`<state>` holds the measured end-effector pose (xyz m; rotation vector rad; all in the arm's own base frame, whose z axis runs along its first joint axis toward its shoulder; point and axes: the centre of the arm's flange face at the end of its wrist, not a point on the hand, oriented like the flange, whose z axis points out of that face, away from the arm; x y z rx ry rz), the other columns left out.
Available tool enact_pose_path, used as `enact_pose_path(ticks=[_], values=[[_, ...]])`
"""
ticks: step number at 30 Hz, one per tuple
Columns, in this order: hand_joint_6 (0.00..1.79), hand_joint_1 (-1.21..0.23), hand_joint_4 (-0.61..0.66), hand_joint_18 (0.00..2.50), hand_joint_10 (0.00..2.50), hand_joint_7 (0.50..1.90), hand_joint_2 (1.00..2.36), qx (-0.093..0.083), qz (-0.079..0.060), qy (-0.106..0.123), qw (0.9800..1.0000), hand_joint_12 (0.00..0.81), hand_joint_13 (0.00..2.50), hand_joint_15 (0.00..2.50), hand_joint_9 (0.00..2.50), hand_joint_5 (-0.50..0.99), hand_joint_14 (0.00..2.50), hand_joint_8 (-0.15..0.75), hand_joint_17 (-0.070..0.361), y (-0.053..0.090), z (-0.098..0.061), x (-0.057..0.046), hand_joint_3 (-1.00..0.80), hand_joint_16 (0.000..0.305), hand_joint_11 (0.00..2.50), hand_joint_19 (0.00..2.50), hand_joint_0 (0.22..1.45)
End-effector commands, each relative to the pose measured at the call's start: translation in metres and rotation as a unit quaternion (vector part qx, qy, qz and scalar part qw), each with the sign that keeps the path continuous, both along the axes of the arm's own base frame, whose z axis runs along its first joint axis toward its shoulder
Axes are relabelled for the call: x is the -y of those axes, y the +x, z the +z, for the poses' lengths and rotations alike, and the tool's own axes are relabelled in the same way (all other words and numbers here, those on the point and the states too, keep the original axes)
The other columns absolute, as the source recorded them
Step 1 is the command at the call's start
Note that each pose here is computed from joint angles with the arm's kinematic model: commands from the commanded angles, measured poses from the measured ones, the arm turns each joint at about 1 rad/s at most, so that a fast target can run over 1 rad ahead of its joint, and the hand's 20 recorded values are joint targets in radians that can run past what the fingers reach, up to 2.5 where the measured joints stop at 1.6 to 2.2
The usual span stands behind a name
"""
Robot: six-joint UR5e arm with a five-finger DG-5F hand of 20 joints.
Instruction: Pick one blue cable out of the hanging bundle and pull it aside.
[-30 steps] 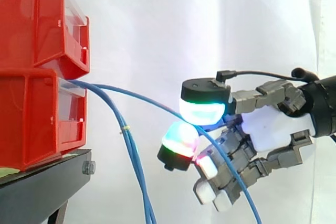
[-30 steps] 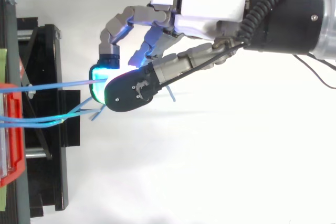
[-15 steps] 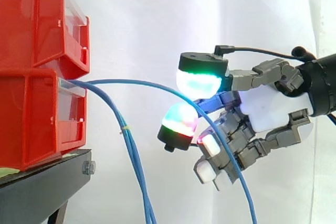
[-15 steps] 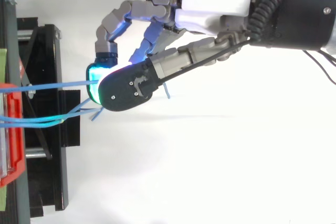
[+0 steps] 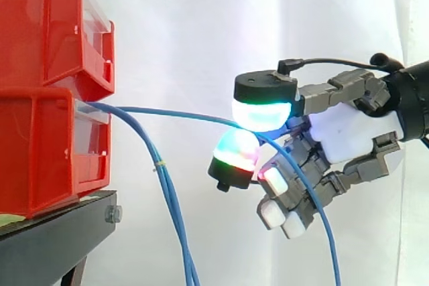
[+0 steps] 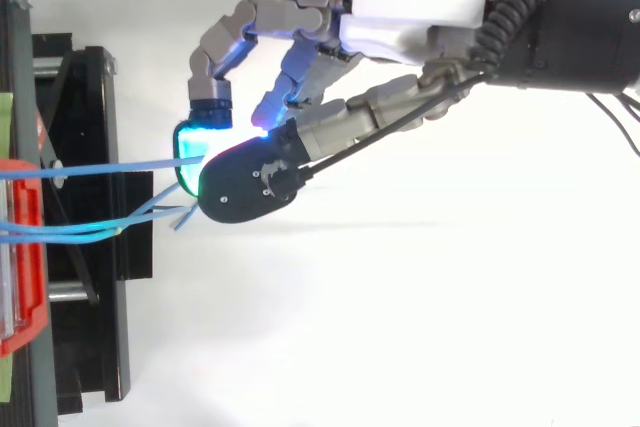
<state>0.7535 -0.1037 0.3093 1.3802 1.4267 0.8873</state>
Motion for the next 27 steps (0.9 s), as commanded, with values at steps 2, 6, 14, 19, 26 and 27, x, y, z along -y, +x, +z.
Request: enact_pose_path(ticks=[2,6,14,19,26,27], values=[[0.94,-0.78,0.04,0.77,0.02,0.91,1.01,-0.009,0.001,-0.002,1.0,0.285,0.92,0.47,1.1,-0.09,0.02,0.269,0.117,-0.001,0.01,0.0,-0.11,0.052,0.54,0.45,0.59],[0.91,-0.63,0.05,0.7,0.02,0.93,1.01,-0.013,0.001,-0.004,0.9999,0.261,0.88,0.5,1.07,-0.1,0.02,0.242,0.104,-0.002,0.015,0.0,-0.35,0.046,0.55,0.5,0.53],[0.9,-0.5,0.03,0.68,0.02,0.95,1.01,-0.015,0.0,-0.006,0.9999,0.265,0.87,0.49,1.08,-0.1,0.02,0.249,0.101,-0.003,0.019,0.0,-0.34,0.045,0.54,0.52,0.57],[0.93,-0.63,0.01,0.75,0.02,0.94,1.01,-0.015,0.0,-0.006,0.9999,0.291,0.91,0.47,1.1,-0.09,0.02,0.283,0.117,-0.002,0.02,0.0,-0.15,0.052,0.53,0.47,0.57],[0.92,-0.74,-0.03,0.8,0.02,0.99,1.01,-0.019,0.0,-0.006,0.9998,0.295,0.96,0.48,1.12,-0.07,0.02,0.283,0.124,-0.003,0.026,0.0,-0.07,0.055,0.53,0.43,0.6],[0.92,-0.77,-0.03,0.8,0.02,1.0,1.01,-0.019,0.0,-0.006,0.9998,0.296,0.95,0.48,1.11,-0.07,0.02,0.283,0.124,-0.003,0.026,0.0,-0.06,0.055,0.53,0.44,0.61]])
